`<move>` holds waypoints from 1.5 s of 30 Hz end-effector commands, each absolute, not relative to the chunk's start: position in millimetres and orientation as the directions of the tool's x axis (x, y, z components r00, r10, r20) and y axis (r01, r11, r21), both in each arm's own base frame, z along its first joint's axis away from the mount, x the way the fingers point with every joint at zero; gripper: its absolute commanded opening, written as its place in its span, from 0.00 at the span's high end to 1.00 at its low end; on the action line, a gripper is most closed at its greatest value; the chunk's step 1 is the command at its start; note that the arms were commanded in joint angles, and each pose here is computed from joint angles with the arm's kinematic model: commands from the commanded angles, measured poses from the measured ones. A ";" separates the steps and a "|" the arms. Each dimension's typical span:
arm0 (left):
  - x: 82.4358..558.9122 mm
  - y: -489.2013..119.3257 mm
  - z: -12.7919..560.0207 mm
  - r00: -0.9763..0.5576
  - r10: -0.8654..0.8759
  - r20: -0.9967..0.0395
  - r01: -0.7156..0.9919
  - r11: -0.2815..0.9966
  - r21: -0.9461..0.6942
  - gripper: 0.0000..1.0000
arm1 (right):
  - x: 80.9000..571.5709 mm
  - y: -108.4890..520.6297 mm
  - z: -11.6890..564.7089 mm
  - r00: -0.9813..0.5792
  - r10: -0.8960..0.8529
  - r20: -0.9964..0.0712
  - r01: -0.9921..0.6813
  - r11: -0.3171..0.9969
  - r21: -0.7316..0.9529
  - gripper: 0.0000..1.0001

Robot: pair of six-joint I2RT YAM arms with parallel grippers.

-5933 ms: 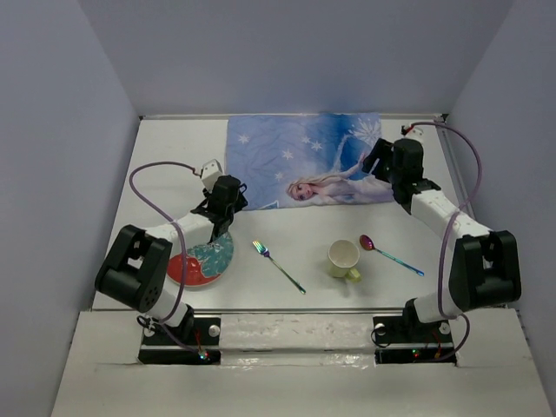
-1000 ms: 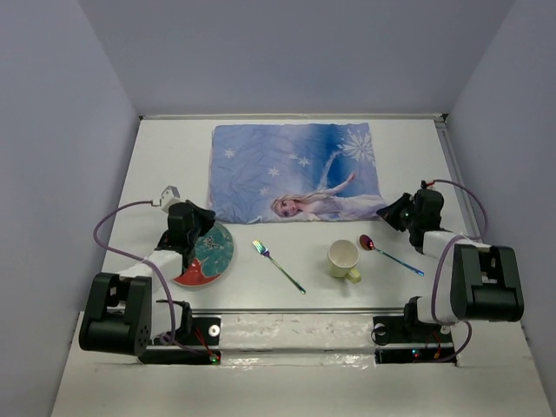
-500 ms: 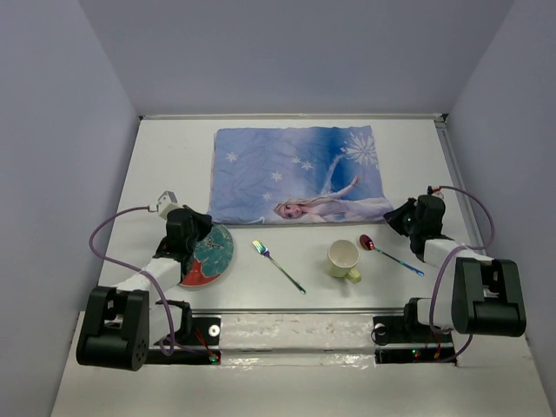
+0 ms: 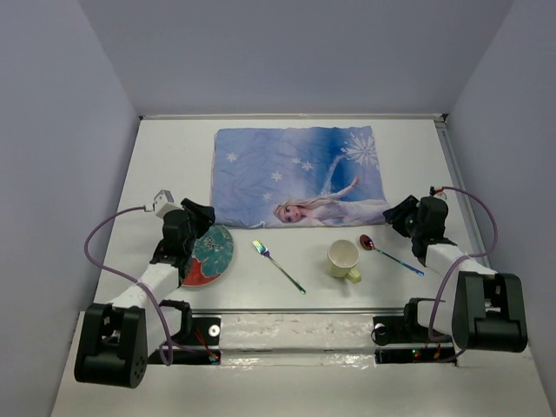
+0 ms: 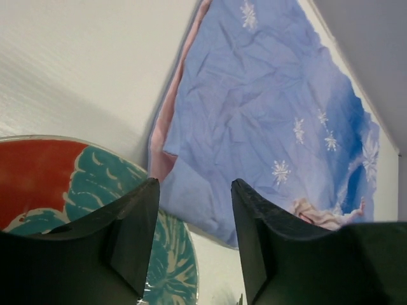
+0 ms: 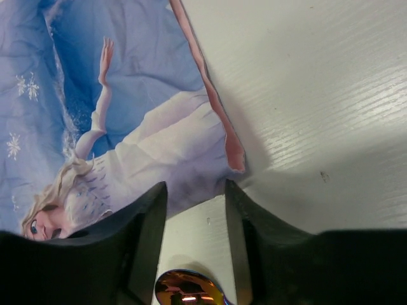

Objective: Set the dinner table for one person

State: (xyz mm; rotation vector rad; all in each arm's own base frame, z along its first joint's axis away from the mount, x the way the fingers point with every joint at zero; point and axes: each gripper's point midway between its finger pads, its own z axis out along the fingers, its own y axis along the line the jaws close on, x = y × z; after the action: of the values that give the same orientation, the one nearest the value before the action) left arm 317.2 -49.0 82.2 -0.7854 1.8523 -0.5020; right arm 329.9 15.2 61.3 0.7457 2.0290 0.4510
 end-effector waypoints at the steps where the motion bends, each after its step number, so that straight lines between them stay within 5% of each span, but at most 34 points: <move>1: 319.1 -47.7 110.0 -0.201 -0.732 -0.651 -0.235 0.681 -0.694 0.37 | 326.7 9.6 71.8 -0.400 0.629 -0.667 0.314 0.777 0.545 0.49; 3: 318.5 -49.3 127.7 -0.176 -0.738 -0.651 -0.197 0.674 -0.712 0.34 | 329.1 10.5 95.4 -0.372 0.613 -0.696 0.272 0.790 0.550 0.39; 12: 306.5 -81.6 263.7 -0.104 -0.691 -0.715 0.164 0.697 -0.698 0.29 | 321.3 76.7 223.8 -0.271 0.468 -0.841 -0.046 0.867 0.497 0.30; 19: 270.9 -95.9 351.7 -0.028 -0.525 -0.850 0.370 0.785 -0.497 0.24 | 297.7 228.2 273.0 -0.358 0.364 -0.860 -0.371 0.790 0.488 0.31; 29: 247.6 -70.3 402.4 0.146 -0.379 -0.914 0.295 0.898 -0.325 0.20 | 266.8 433.7 193.4 -0.623 0.262 -0.737 -0.466 0.633 0.618 0.39; 45: 238.9 -62.0 371.0 0.159 -0.377 -0.912 0.211 0.916 -0.341 0.22 | 267.3 521.7 83.1 -0.794 0.174 -0.583 -0.361 0.636 0.682 0.43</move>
State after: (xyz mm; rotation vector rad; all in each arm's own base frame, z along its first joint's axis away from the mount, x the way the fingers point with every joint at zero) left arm 243.5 -74.6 360.0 -0.1190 1.3953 -0.4861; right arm 262.7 494.9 65.1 -0.1887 2.2723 1.0200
